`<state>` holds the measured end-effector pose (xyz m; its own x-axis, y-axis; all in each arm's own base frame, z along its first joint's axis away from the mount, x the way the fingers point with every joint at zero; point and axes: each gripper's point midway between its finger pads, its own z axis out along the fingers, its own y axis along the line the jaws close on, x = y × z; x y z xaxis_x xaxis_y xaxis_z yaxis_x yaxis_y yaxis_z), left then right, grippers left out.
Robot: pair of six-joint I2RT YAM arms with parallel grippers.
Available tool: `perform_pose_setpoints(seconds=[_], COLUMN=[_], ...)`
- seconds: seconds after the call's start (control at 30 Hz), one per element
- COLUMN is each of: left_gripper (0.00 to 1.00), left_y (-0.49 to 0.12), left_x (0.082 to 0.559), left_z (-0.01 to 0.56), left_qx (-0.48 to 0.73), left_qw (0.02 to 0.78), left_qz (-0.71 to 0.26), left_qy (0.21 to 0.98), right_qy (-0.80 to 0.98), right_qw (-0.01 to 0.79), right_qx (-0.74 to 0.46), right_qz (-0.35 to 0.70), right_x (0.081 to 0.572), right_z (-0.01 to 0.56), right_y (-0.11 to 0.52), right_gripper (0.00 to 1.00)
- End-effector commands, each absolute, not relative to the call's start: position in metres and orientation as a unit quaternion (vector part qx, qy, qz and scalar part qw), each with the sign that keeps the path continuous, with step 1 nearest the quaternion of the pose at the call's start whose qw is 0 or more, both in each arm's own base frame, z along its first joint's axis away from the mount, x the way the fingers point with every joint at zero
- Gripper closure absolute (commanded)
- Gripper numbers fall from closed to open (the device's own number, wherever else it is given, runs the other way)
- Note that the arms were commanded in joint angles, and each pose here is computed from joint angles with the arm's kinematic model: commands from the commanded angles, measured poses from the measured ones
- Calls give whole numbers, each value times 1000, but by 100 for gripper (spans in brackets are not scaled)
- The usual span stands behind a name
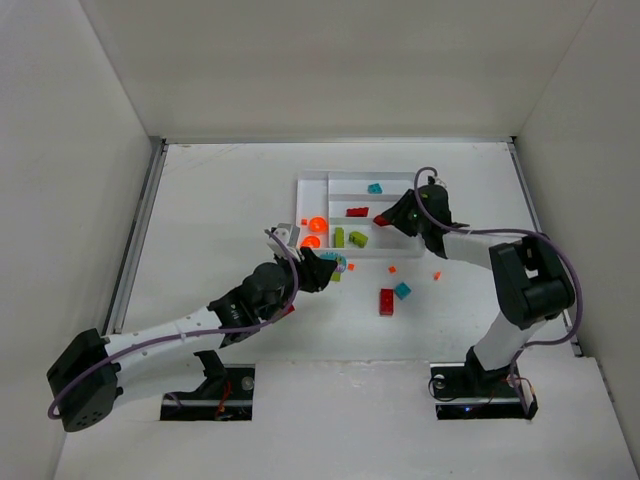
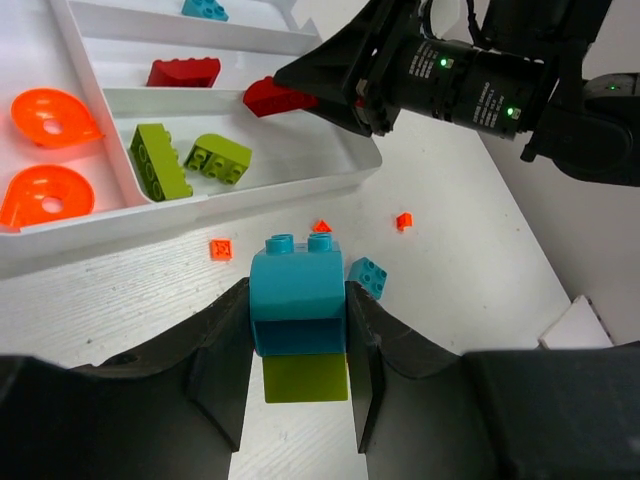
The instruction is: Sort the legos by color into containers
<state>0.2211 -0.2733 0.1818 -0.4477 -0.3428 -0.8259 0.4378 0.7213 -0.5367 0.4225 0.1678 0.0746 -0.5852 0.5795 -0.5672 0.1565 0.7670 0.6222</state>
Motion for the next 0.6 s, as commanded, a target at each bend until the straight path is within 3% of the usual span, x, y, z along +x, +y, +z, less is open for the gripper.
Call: perform_pose_setpoints(seconds=[0.0, 0.3, 0.57], left_gripper=[77, 77, 77], left_y=[-273, -272, -273], left_x=[221, 223, 231], left_z=[187, 189, 197], left_qx=[19, 15, 11], left_qw=[527, 528, 530], left_qz=[-386, -388, -390], left_qy=[757, 755, 753], right_qy=[806, 791, 790], right_qw=[450, 451, 456], right_qx=[228, 208, 224], right_qz=[309, 357, 342], right_x=[458, 426, 467], right_z=[111, 141, 137], right_y=[170, 178, 176], right_gripper=[74, 75, 74])
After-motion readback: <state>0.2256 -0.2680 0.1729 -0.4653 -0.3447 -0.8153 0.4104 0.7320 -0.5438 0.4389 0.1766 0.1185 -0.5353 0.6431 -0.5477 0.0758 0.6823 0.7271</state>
